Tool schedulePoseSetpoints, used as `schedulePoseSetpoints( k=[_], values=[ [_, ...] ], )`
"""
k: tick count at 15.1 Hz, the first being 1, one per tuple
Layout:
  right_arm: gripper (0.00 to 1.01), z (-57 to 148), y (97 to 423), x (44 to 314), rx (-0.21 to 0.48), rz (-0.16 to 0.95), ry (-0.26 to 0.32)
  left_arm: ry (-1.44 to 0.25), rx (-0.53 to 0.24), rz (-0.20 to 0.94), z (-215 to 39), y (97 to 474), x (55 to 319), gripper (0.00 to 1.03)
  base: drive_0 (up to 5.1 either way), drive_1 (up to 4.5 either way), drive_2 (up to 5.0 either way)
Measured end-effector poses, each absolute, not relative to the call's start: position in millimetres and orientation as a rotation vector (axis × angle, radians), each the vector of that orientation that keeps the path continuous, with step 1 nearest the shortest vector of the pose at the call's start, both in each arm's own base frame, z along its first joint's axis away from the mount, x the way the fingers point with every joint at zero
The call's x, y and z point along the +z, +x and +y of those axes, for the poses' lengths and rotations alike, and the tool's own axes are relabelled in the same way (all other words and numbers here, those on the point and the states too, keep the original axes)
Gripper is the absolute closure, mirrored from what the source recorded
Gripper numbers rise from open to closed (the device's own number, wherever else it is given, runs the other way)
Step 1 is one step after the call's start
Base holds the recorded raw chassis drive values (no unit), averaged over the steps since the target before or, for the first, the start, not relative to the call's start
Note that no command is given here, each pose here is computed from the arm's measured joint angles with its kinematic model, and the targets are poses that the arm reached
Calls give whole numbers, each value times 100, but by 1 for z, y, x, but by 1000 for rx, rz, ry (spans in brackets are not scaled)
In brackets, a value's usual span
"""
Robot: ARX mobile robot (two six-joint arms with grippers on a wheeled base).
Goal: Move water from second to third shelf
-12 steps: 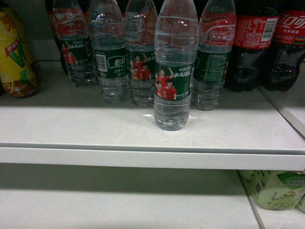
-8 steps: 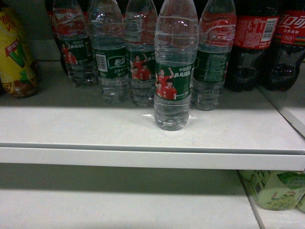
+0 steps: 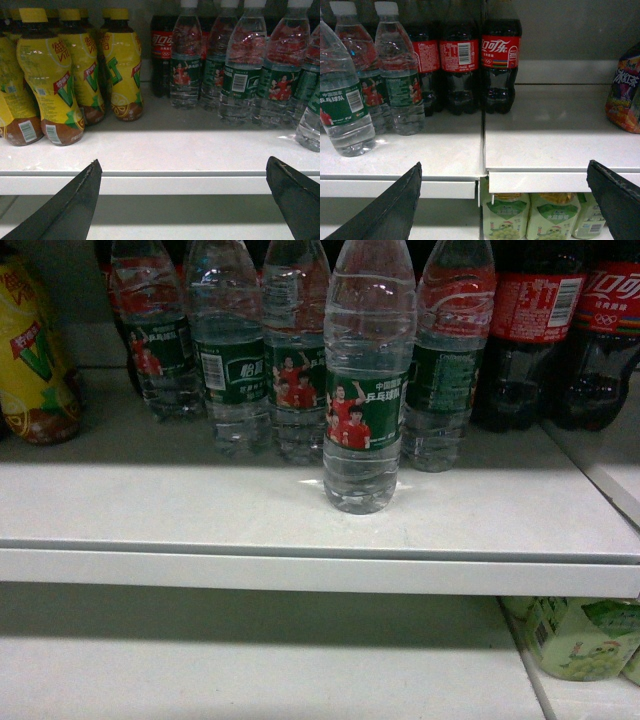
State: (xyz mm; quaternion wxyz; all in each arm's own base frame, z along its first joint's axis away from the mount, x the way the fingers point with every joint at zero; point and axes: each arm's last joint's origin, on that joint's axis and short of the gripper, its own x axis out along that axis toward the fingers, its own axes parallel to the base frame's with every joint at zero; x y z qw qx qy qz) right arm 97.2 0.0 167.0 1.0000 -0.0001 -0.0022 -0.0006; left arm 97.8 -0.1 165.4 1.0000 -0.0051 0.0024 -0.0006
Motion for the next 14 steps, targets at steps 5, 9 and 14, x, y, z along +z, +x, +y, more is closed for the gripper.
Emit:
schedulePoseSetpoints(
  k=[5,9,14],
  values=[
    [3,0,97,167,-1,-4,0,-10,-1,5,0,98,165,5,0,0,0],
    [3,0,97,167,-1,-4,0,-10,-1,5,0,98,165,5,0,0,0],
    [3,0,97,167,-1,-4,0,-10,-1,5,0,98,165,5,0,0,0]
  ],
)
